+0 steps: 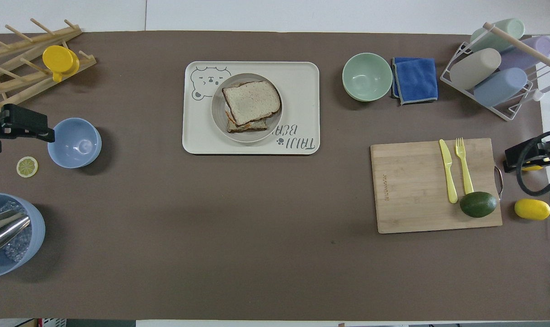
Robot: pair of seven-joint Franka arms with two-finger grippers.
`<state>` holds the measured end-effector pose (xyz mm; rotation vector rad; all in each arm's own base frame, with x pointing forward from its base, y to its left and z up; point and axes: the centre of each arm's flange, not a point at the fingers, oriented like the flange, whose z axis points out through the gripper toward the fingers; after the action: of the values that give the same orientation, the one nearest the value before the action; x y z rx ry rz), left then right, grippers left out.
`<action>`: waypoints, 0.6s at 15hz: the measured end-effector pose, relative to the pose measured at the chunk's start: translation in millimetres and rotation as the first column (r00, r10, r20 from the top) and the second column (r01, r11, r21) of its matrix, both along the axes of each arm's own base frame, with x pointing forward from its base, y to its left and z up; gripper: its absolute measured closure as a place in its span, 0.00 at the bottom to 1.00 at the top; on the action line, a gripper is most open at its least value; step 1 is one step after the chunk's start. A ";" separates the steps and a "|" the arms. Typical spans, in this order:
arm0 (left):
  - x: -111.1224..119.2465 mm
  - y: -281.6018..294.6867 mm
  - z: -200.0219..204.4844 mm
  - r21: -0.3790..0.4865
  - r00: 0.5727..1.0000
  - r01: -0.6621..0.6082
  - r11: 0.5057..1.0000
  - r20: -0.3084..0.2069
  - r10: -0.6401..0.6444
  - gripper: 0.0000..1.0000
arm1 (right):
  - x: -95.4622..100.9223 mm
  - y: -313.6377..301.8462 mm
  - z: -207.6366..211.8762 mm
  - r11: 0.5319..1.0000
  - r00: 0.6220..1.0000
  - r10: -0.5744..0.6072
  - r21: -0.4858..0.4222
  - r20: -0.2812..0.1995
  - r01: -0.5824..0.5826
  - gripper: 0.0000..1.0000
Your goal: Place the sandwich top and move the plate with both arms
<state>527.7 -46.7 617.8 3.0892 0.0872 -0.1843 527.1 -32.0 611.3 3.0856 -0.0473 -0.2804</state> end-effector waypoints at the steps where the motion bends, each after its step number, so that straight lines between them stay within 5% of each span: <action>1: -4.3 -1.8 -12.8 0.002 1.000 0.012 1.000 -0.007 -0.012 0.00 | 0.0 0.0 0.0 1.000 1.000 0.000 0.000 0.000 0.000 0.00; 4: -9.0 -4.6 -29.7 0.008 0.999 0.042 0.999 0.008 -0.042 0.00 | 0.0 0.0 0.0 1.000 1.000 0.000 0.000 0.000 0.000 0.00; 9: -3.6 3.9 2.2 0.008 0.999 0.033 0.999 0.034 -0.034 0.00 | 0.0 0.0 0.0 1.000 1.000 0.000 0.000 0.000 0.000 0.00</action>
<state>524.1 -42.8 619.9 3.1017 0.0352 -0.1328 527.1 -32.0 611.3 3.0856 -0.0473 -0.2804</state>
